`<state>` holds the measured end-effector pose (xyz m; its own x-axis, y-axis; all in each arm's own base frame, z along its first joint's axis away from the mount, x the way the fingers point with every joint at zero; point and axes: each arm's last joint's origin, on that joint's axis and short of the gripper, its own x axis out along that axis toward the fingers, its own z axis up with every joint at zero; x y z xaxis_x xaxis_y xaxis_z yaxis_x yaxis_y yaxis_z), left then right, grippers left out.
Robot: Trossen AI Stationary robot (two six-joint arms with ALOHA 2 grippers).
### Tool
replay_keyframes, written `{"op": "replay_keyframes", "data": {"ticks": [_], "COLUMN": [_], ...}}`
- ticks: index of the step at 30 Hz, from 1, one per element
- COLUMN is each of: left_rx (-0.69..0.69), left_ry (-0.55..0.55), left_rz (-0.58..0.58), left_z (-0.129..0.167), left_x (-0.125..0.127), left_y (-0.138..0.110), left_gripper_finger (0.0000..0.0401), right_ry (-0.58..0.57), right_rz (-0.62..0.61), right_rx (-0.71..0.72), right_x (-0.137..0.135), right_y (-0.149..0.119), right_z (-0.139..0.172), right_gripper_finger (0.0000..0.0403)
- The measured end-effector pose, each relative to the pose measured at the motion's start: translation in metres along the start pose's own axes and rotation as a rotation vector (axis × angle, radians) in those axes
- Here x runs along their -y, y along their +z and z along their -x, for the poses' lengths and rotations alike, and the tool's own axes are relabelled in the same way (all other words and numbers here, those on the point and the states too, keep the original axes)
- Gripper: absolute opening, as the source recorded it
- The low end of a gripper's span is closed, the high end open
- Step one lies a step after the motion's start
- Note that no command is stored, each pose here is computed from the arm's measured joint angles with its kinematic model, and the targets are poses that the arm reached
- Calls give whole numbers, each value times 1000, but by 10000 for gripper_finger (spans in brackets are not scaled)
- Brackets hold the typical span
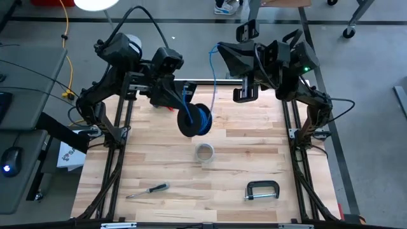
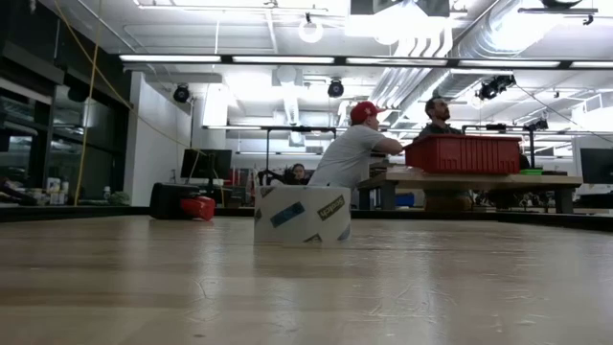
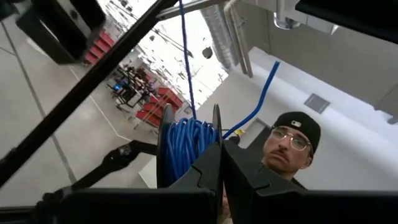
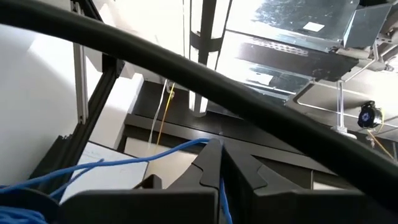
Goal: Coil cords
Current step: Coil the blue wire on the spool
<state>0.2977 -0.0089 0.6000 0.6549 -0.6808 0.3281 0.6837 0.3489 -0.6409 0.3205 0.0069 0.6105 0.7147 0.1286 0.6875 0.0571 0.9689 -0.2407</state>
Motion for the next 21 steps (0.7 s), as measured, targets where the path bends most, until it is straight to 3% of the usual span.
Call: {"op": "replay_keyframes", "data": {"ticks": [7, 15, 21], "left_rx": [-26, 15, 6], "left_ry": [-27, -151, -158], "left_rz": [75, 57, 22], "left_z": [-5, -6, -6], "left_x": [4, 4, 4], "left_y": [-5, 6, 6], "left_gripper_finger": [5, 5, 5], "right_ry": [-66, -69, -61], "right_rz": [-3, -177, -196], "right_rx": [-4, -80, -93], "right_x": [11, 16, 17], "right_y": [-2, -35, -29], "right_z": [1, -4, -2], "right_gripper_finger": [0, 0, 0]}}
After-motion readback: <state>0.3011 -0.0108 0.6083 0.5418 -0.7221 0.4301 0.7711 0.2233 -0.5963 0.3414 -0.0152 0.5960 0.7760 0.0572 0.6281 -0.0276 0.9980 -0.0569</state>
